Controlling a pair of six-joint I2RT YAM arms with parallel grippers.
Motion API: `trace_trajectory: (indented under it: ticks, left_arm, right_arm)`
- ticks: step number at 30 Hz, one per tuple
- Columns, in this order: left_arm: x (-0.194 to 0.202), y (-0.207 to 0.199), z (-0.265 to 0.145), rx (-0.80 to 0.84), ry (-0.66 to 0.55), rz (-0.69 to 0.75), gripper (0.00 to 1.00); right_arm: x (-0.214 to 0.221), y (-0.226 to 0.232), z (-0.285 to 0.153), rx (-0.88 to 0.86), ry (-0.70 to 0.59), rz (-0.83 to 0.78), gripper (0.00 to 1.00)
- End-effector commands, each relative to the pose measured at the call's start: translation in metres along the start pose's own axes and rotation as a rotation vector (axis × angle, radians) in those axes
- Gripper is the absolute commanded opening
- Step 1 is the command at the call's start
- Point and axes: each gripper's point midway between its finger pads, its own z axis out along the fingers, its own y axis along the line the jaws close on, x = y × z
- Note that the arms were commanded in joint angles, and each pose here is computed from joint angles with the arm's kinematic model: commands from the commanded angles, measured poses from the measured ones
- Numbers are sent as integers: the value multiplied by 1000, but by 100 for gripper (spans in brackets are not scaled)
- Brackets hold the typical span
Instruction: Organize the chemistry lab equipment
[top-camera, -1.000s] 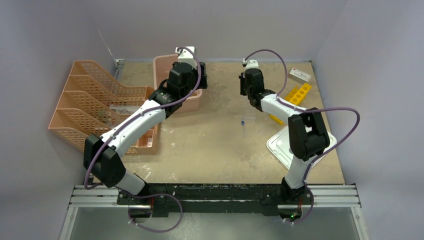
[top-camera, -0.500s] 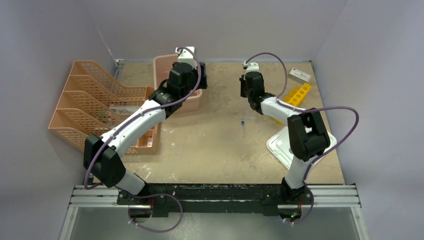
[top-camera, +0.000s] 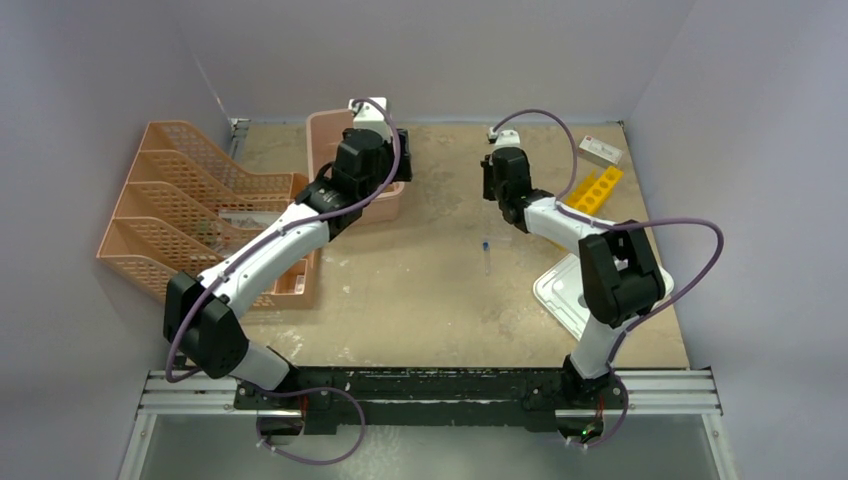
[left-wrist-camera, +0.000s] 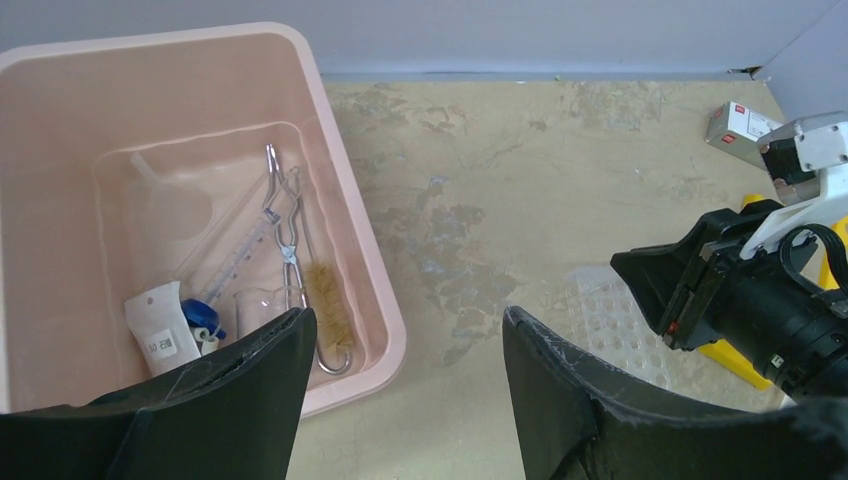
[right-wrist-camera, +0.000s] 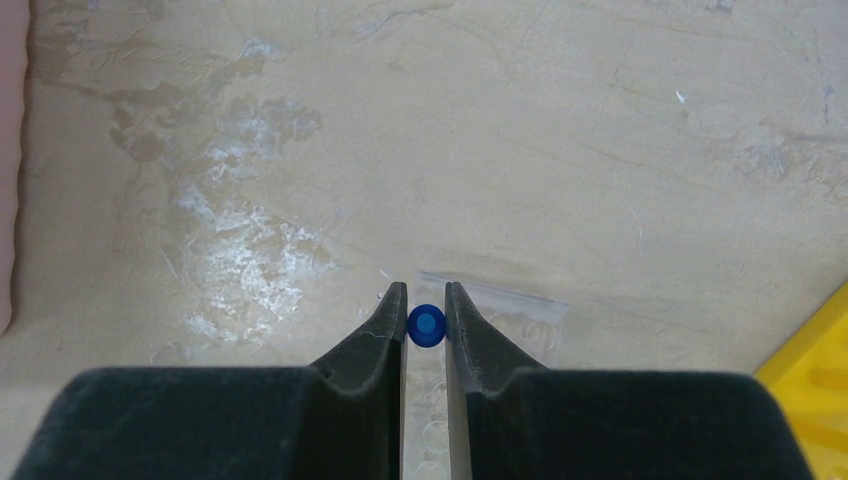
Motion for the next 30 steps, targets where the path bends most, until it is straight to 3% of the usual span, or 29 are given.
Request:
trace_trajectory:
  ticks: [1,16,30]
  left_arm:
    - [-24,1,-12,8,-76,-57,68]
    - [-19,9,-26,-3,-85,-97,67]
    - [6,34,-41,-72,-74,-95,68]
  right_arm:
    - [-16,2,-10,-13,-35,20,4]
    - [9,-2,18,36,-47,12,5]
    - [25,4,18,31,7,112,17]
